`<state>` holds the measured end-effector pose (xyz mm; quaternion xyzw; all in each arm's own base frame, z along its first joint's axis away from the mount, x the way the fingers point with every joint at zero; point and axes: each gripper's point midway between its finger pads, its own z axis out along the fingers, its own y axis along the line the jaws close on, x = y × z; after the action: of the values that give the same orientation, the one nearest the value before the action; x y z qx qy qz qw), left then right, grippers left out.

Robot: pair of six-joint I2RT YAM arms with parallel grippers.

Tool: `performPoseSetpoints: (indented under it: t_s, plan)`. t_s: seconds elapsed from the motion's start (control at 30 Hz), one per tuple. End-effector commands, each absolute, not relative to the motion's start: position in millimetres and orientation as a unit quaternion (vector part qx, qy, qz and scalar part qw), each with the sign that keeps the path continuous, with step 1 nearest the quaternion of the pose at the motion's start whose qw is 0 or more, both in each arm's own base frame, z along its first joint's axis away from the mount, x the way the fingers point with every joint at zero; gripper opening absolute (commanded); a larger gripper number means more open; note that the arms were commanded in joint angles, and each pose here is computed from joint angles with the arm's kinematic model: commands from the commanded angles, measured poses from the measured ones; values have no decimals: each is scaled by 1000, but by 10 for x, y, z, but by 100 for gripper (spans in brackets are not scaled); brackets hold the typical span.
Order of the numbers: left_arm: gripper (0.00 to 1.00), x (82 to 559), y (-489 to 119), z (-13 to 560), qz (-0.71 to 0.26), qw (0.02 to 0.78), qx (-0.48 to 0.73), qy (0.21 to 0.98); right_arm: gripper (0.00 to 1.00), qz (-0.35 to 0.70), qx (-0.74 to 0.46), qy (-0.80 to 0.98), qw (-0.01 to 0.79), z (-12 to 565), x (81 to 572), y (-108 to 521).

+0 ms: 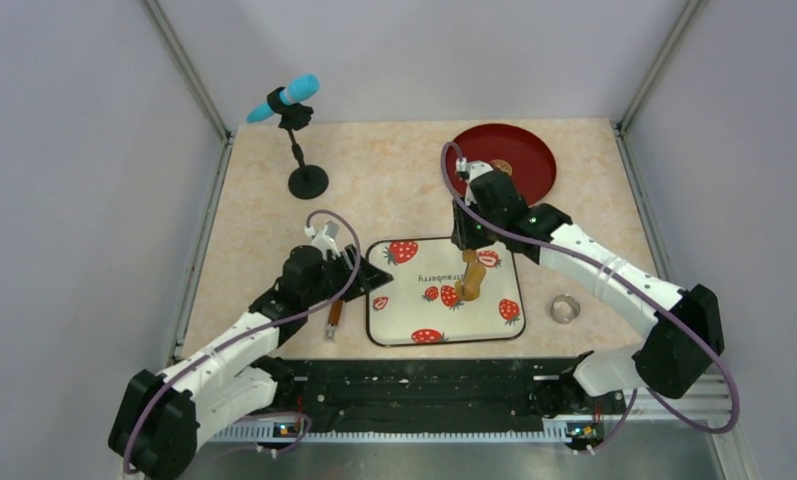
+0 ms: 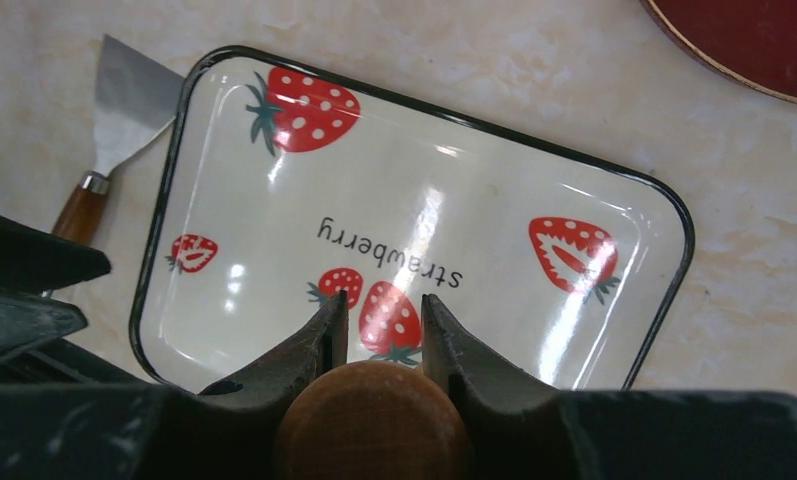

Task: Roll out the dumpling wrappers from the dough

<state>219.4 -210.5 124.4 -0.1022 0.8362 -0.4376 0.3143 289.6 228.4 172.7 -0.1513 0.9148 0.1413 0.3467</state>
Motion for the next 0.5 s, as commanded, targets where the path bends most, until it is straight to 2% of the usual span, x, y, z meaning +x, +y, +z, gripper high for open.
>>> performPoseSetpoints:
  t_s: [0.0, 0.17, 0.47]
  plan:
    - [57, 2252, -2532, 1642, -514, 310, -54, 798, 0, 244, -128, 862, 426, 2292, 2951, 2540]
    - [56, 2294, -2974, 1796, -558, 284, -25, 779, 0, 295, -112, 839, 443, 2454, 2874, 2604]
    - [51, 2339, -3436, 1860, -583, 263, -2, 769, 0, 310, -76, 834, 450, 2532, 2931, 2570]
